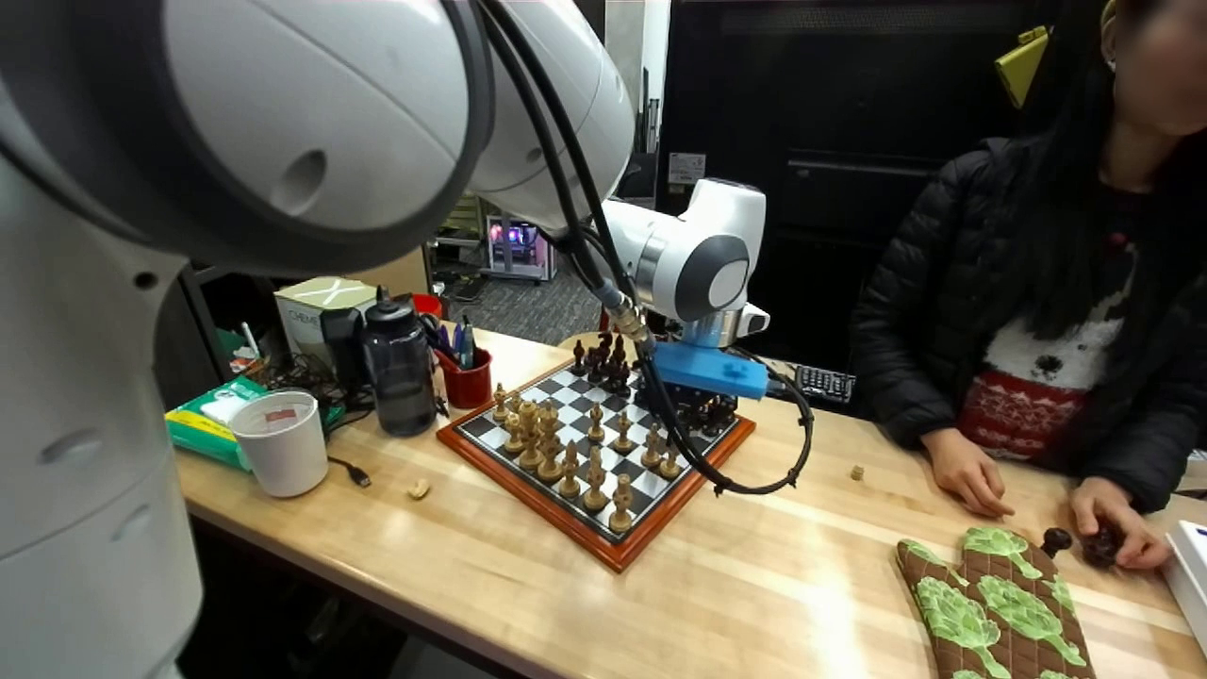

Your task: Move one white chess piece forwards.

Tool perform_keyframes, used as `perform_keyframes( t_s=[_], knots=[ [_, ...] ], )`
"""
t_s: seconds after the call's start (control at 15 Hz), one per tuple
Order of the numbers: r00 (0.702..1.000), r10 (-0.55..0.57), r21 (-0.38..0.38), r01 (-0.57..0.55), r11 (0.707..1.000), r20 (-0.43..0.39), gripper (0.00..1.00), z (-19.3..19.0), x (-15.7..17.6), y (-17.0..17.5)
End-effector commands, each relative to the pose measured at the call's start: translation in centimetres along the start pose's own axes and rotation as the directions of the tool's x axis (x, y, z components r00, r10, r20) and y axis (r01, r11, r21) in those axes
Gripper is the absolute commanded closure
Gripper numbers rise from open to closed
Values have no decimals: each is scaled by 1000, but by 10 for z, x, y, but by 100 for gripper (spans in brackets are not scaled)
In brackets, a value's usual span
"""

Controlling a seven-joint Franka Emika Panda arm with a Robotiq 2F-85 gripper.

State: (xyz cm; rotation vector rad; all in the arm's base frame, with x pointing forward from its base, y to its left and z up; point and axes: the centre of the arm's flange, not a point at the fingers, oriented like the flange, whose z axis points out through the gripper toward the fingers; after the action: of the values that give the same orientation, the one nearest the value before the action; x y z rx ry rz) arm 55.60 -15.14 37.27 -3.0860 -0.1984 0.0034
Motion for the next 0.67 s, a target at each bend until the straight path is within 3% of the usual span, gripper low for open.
perform_keyframes(
  t_s=[0.0,0.6],
  knots=[
    [1000,-11,19,11,1000,-7,100,-4,3,5],
    [1000,11,14,-11,1000,9,97,-27,-20,-4]
  ],
)
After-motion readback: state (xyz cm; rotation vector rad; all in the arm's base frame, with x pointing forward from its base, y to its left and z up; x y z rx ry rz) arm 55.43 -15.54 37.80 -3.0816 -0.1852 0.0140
